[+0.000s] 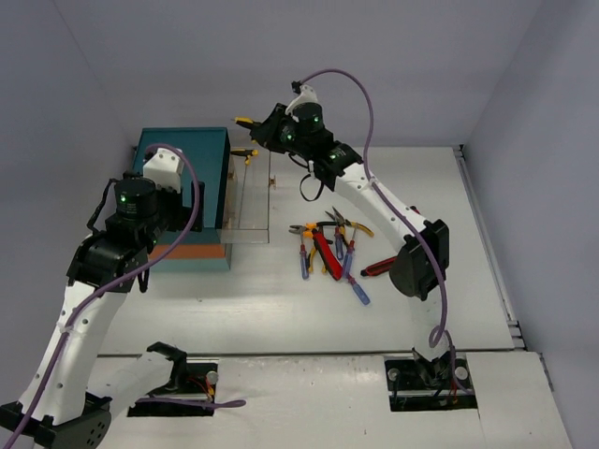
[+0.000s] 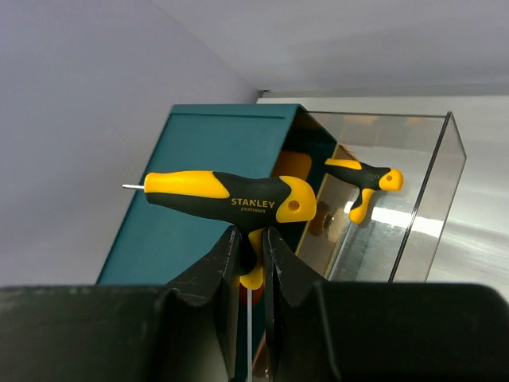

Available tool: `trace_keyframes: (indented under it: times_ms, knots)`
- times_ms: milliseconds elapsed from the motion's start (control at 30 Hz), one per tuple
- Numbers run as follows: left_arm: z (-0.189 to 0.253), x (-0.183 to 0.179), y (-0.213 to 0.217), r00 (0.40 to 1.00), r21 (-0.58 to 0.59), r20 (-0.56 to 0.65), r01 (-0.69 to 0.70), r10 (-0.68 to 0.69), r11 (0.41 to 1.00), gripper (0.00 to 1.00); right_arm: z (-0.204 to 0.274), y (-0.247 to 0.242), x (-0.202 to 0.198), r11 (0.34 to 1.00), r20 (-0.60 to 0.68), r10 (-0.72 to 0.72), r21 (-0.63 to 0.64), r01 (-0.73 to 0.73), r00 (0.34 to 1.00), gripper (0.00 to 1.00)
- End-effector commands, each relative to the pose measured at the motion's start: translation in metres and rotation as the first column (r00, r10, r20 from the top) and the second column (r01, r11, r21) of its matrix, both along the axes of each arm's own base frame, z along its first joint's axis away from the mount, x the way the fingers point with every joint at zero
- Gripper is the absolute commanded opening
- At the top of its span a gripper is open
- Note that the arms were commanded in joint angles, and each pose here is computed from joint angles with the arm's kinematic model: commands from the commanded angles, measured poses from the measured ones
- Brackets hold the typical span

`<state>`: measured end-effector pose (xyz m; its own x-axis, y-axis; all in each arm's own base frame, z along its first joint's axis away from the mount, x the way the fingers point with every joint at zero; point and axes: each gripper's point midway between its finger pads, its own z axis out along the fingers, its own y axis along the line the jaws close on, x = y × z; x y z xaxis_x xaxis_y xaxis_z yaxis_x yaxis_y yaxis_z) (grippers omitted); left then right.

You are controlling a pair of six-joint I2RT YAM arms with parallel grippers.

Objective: Sort the tools into containers

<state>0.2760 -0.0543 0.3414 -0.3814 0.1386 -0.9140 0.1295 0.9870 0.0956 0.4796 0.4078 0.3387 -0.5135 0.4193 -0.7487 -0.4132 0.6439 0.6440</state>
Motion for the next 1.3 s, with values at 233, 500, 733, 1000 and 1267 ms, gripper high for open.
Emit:
trace_keyframes:
  times_ms: [233,500,733,1000,1267]
  knots:
    - [0.024,0.000,-0.001,0.997,-0.057,0.075,-0.016,0.020,0.998,0.89,0.008,0.014,0.022,0.993,0.065,-0.089,0.081,0.084,0.994,0.15]
    - [0.024,0.006,-0.003,0.997,-0.062,0.067,-0.020,0.024,0.998,0.89,0.005,0.008,0.018,0.995,0.085,-0.101,0.037,0.098,0.991,0.38]
    - [0.028,0.024,0.003,0.994,-0.029,0.073,-0.077,0.079,0.997,0.89,0.034,-0.028,0.009,0.987,0.174,-0.154,-0.015,0.159,0.973,0.42]
    - [0.030,0.074,0.034,0.962,0.000,0.099,-0.255,0.254,0.967,0.89,-0.026,-0.118,0.019,0.961,0.091,-0.221,-0.147,0.233,0.971,0.36]
    - [0.026,0.133,0.082,0.898,-0.004,0.089,-0.432,0.431,0.902,0.89,-0.095,-0.108,0.010,0.964,-0.005,-0.082,-0.255,0.078,0.997,0.36]
